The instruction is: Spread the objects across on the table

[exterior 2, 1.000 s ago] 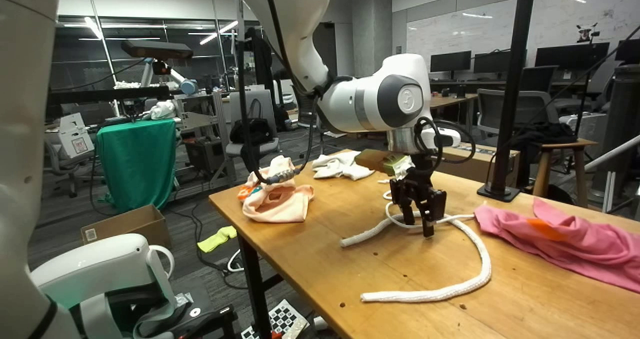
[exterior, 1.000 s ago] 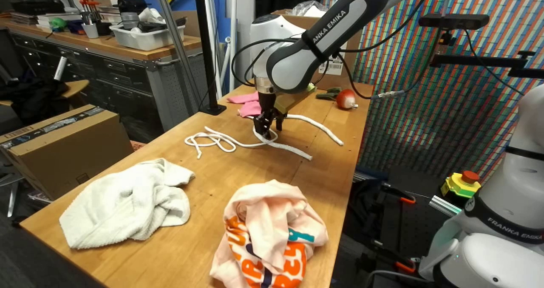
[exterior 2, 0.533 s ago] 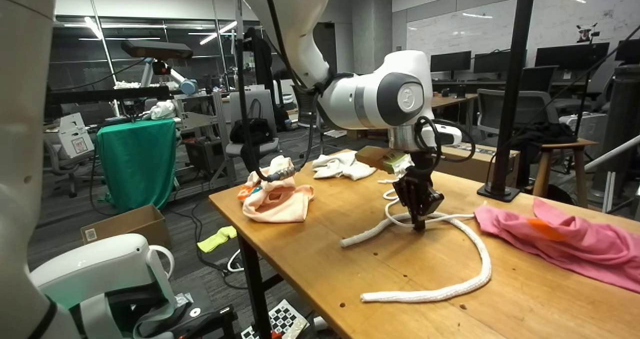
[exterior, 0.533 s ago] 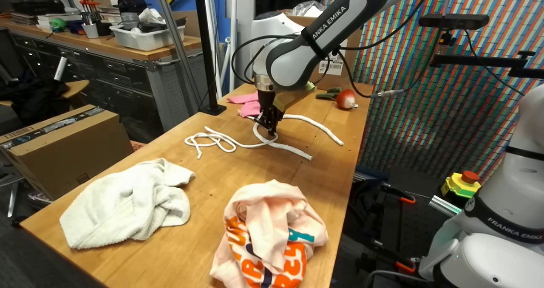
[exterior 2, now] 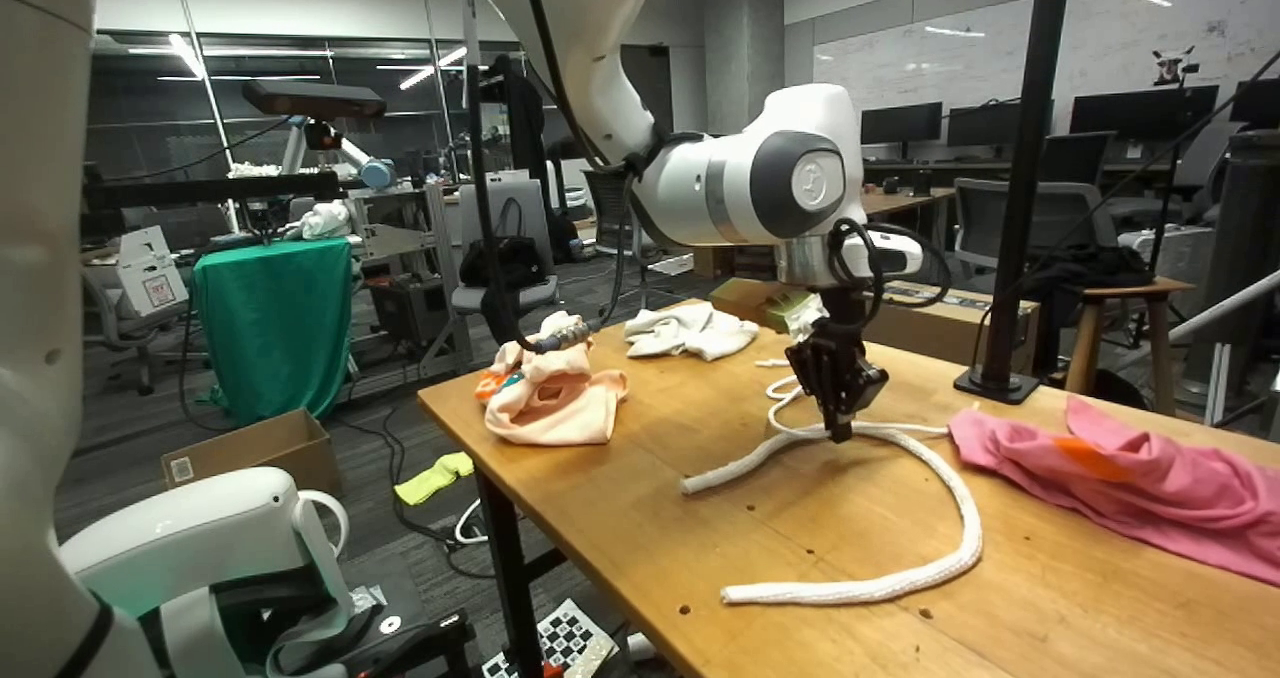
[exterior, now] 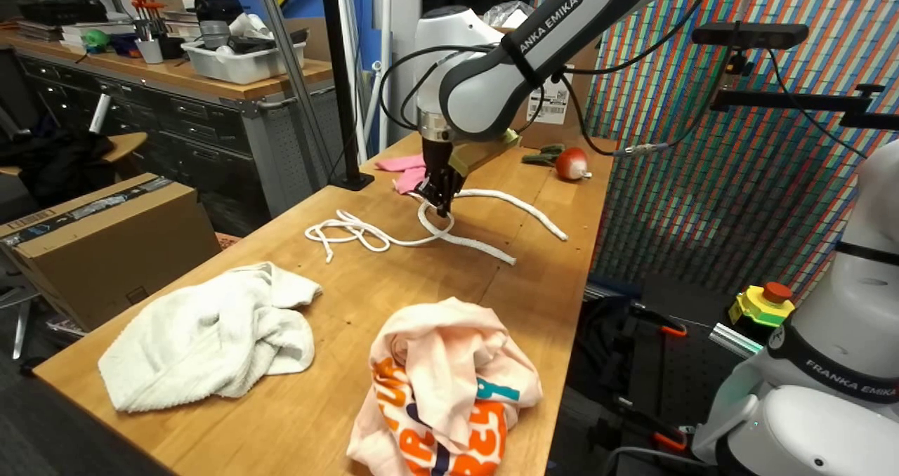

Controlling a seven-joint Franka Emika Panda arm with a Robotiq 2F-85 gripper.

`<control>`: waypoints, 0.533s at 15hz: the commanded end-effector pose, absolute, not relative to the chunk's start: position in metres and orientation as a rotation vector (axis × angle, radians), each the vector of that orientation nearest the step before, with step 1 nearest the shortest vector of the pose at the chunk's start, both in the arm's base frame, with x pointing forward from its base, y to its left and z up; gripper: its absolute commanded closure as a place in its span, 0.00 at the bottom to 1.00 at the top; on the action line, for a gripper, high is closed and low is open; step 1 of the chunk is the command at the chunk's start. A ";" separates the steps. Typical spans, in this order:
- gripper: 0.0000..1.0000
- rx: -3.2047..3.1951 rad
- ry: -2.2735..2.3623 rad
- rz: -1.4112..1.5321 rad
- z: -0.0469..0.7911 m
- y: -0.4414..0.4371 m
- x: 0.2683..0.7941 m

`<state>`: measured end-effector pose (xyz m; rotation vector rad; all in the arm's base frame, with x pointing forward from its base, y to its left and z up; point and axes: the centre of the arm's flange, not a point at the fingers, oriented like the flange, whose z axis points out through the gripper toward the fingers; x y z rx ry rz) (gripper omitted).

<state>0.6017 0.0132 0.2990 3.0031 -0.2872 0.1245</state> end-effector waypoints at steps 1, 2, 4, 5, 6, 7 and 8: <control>0.96 3.029 -0.192 0.251 0.337 0.039 0.593; 0.96 3.035 -0.167 0.279 0.348 0.047 0.594; 0.95 3.042 -0.115 0.341 0.362 0.065 0.594; 0.95 3.047 -0.097 0.360 0.370 0.072 0.594; 0.95 3.053 -0.075 0.377 0.375 0.080 0.594; 0.96 3.055 -0.058 0.397 0.378 0.088 0.595; 0.95 3.057 -0.043 0.412 0.382 0.094 0.595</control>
